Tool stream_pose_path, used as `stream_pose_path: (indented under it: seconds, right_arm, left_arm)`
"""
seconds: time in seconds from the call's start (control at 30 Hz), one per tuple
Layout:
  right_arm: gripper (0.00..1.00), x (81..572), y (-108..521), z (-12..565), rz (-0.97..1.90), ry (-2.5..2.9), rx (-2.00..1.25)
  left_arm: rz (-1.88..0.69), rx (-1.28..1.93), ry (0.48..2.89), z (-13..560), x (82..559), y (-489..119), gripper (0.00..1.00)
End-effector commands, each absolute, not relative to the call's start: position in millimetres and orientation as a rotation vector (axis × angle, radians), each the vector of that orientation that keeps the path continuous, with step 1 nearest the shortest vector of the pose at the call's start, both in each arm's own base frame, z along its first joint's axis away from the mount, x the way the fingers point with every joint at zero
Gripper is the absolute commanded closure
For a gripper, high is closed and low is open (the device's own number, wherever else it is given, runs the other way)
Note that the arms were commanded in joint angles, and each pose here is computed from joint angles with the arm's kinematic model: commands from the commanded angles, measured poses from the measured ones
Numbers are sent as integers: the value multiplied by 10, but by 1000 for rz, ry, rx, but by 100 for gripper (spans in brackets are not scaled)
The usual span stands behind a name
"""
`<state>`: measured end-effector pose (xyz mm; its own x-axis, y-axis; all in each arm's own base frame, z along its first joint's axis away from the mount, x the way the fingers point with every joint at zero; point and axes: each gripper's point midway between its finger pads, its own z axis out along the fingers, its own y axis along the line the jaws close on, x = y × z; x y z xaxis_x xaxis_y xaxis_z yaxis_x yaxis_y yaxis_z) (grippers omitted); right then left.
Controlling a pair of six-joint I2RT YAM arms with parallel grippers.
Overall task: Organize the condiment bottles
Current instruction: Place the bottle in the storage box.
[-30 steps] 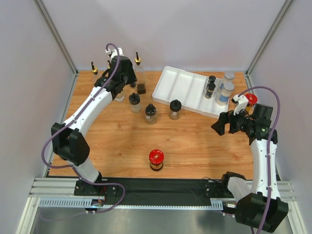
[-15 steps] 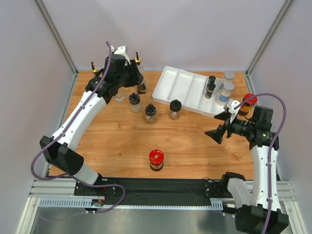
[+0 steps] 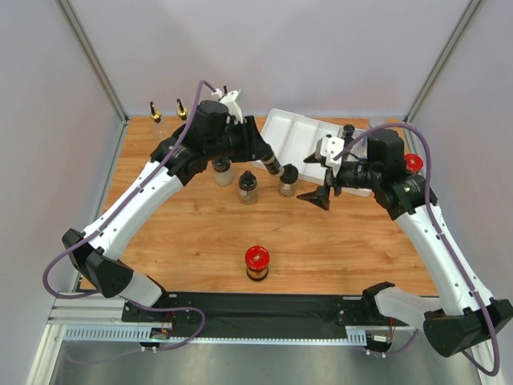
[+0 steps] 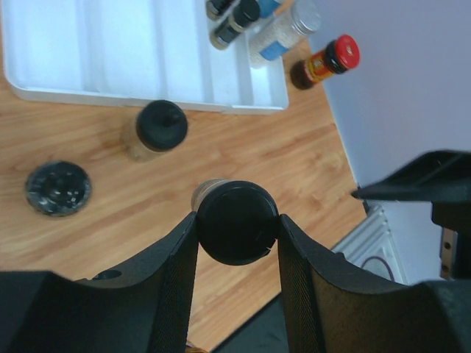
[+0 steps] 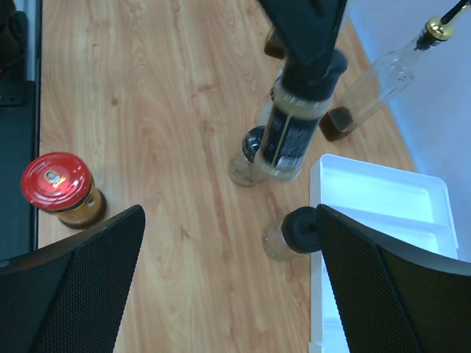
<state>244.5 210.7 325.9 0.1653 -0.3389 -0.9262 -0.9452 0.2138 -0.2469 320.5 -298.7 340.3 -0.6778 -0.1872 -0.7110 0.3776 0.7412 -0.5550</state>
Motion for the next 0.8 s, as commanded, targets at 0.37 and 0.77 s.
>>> stream_pose_path:
  seconds: [0.37,0.77]
  right_arm:
    - [3,2805,2500,3274,563,1534,-1215]
    - [24,2918,2672,3249,593,1582,-1187]
  left_arm:
    - [-1081,210,2084,3732,2840,-3382,92]
    - [-1099,232,2099,3699,2758,-3472,92]
